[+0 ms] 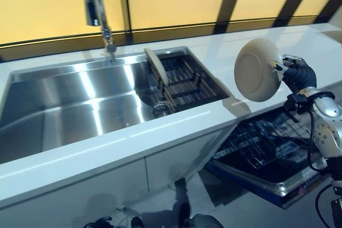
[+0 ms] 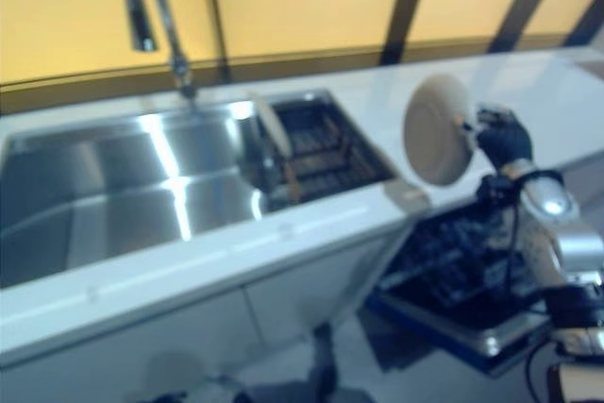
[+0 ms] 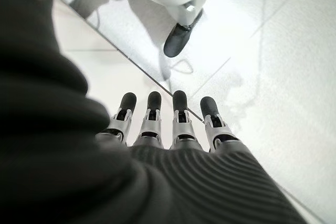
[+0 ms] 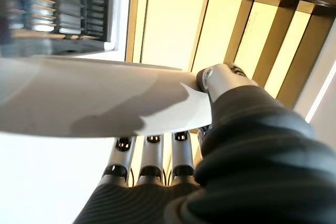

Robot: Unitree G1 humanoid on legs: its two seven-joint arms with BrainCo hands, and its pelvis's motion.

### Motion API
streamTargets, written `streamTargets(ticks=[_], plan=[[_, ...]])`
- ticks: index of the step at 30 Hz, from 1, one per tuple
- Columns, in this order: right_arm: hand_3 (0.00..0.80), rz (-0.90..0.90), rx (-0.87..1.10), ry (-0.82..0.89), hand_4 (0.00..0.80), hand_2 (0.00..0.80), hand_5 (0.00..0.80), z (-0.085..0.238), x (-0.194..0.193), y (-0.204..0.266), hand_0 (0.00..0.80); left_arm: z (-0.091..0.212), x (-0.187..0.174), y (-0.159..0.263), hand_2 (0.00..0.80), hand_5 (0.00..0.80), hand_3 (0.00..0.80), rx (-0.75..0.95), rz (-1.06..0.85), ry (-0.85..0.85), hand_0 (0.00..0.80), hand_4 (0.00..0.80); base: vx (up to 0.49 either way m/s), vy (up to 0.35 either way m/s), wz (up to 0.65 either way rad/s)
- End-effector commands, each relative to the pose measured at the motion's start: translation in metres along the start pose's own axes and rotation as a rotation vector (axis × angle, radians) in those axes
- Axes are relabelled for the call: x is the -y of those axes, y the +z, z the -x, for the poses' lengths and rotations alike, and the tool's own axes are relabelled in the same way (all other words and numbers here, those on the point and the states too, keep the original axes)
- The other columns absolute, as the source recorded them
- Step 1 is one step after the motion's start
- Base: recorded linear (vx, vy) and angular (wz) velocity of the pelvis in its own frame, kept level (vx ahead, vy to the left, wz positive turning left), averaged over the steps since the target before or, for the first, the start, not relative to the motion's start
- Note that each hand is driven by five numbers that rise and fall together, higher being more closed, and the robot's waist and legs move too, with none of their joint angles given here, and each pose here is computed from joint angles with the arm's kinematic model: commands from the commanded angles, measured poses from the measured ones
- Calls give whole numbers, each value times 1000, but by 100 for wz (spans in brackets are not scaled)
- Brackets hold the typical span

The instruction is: Take plates into dishwasher

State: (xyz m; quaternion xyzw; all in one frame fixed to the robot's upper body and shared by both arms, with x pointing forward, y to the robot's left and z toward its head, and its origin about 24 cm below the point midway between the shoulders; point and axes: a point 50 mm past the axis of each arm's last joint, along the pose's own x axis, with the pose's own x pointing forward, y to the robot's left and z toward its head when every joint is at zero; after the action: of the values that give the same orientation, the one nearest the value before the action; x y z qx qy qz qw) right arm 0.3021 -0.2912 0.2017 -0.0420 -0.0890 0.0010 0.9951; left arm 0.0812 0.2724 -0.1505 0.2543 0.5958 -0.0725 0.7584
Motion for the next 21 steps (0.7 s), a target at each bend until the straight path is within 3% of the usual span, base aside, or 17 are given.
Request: streamTargets(ticks=[1,10,21], plan=[[800,31,129,7,800,800,800,5,14,31,800,-1,-6,8,0,0,0,23,8,12,0,0,-29,-87,-36],[800,-4,72,26,800,800,800,31,17,7,800,-2,-8,22,0,0,0,81,5,18,0,0,-71,-184,-63],[800,121,6,-1,800,800,800,38,23,1,800,-2,-2,21,0,0,0,93,-7,-14,0,0,4,-244,-8]])
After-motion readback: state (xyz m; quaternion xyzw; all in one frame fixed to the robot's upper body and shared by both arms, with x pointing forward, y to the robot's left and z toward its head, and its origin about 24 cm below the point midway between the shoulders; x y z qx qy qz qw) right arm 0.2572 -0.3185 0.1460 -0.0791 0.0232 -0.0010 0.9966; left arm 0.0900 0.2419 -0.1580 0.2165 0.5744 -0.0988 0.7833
